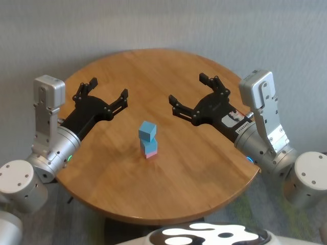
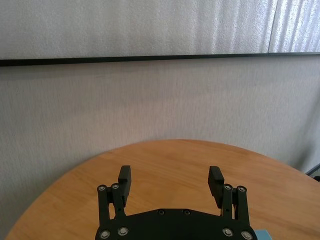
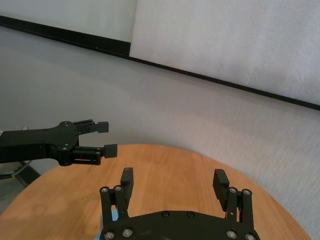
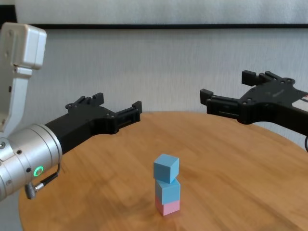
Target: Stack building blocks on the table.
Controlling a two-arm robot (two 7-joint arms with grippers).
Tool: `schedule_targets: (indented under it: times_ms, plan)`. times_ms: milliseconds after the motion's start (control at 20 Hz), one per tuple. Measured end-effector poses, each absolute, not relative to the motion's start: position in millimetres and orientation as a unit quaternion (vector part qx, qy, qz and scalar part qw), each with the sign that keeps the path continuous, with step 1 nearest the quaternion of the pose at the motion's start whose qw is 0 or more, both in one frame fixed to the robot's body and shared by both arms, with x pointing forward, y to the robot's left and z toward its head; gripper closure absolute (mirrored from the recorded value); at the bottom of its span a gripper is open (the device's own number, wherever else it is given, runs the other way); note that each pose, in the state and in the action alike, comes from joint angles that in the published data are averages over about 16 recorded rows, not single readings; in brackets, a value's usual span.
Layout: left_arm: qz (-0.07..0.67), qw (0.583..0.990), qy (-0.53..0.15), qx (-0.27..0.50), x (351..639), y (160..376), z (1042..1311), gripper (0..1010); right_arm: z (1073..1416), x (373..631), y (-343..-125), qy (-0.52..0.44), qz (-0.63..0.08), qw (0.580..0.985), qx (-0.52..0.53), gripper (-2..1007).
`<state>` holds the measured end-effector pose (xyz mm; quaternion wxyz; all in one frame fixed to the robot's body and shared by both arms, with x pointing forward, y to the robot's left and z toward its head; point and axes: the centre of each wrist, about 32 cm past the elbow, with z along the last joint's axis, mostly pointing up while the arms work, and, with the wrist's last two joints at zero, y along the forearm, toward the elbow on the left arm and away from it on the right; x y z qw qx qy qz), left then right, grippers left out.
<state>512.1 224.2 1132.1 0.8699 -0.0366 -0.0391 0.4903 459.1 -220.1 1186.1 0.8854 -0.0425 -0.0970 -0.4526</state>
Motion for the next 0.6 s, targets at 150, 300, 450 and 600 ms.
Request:
schedule_targets:
  times_ms: [150,300,450,600]
  plan:
    - [0.490,0.870,-0.040,-0.036,511.9,224.2,1132.4,10,1186.1,459.2,-220.1,-0.097,-0.453,0.885,-0.043,0]
    - [0.489,0.870,-0.040,-0.036,511.8,224.2,1132.5,10,1186.2,459.2,-220.2,-0.097,-0.453,0.885,-0.043,0]
    - [0.489,0.870,-0.040,-0.036,511.8,224.2,1132.6,10,1186.2,459.3,-220.2,-0.097,-0.454,0.885,-0.043,0]
    - [0.489,0.871,-0.040,-0.036,511.7,224.2,1132.7,10,1186.2,459.3,-220.2,-0.097,-0.454,0.885,-0.043,0]
